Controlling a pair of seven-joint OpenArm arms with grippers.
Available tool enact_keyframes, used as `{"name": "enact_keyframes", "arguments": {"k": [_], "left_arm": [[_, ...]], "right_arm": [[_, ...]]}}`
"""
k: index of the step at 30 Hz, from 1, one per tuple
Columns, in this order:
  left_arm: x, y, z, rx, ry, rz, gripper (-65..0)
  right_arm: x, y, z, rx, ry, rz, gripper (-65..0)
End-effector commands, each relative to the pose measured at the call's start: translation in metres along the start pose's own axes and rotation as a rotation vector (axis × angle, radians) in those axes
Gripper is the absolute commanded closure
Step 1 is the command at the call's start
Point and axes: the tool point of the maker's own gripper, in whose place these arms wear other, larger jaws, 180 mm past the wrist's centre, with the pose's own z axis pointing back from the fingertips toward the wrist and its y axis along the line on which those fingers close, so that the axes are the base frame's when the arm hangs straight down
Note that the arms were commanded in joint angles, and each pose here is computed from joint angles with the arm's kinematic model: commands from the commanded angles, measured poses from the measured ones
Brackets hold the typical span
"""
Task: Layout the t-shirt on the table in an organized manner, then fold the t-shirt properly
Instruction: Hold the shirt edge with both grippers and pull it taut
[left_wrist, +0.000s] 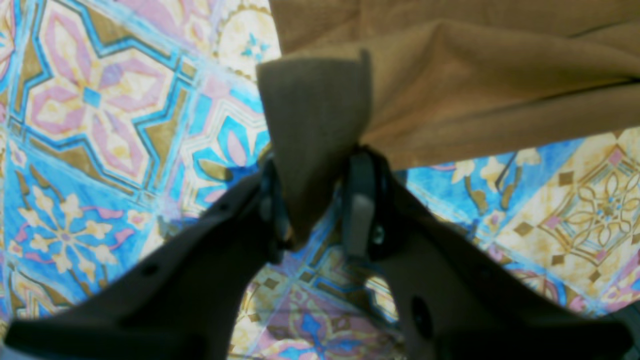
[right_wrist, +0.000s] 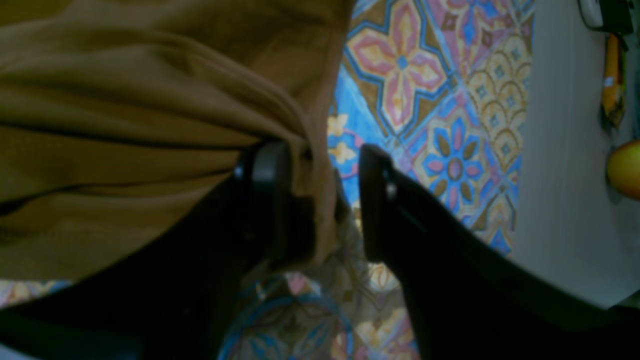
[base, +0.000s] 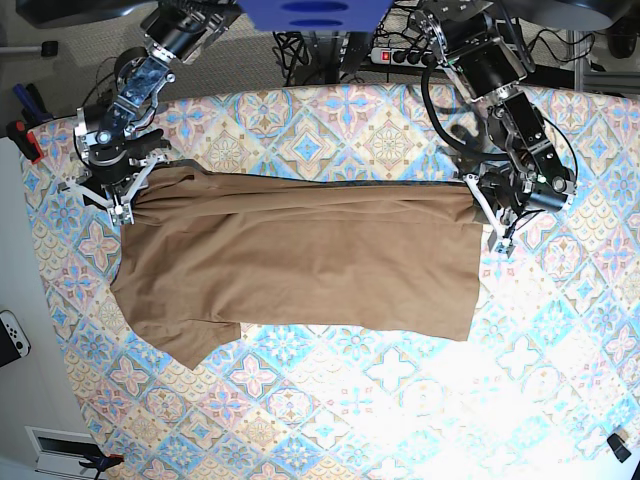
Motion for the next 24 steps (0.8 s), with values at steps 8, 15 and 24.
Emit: {"name": "enact_keyframes", "arguments": {"k": [8, 15, 24], "left_arm": [[0.007, 0.019, 0.008, 0.032, -0.104, 0.116, -17.0], [0.017, 0.015, 0.008, 0.023, -0.160, 0.122, -17.0], [0.043, -0.002, 0.013, -0.064, -0.303, 0.139, -17.0]], "right_arm": [[0.013, -0.012, 0.003, -0.035, -0.045, -0.006, -23.3], [0.018, -0.015, 0.005, -0.046, -0.059, -0.001, -23.3], [0.044, 0.011, 0.001, 0.019, -0.114, 0.060, -23.3]]}}
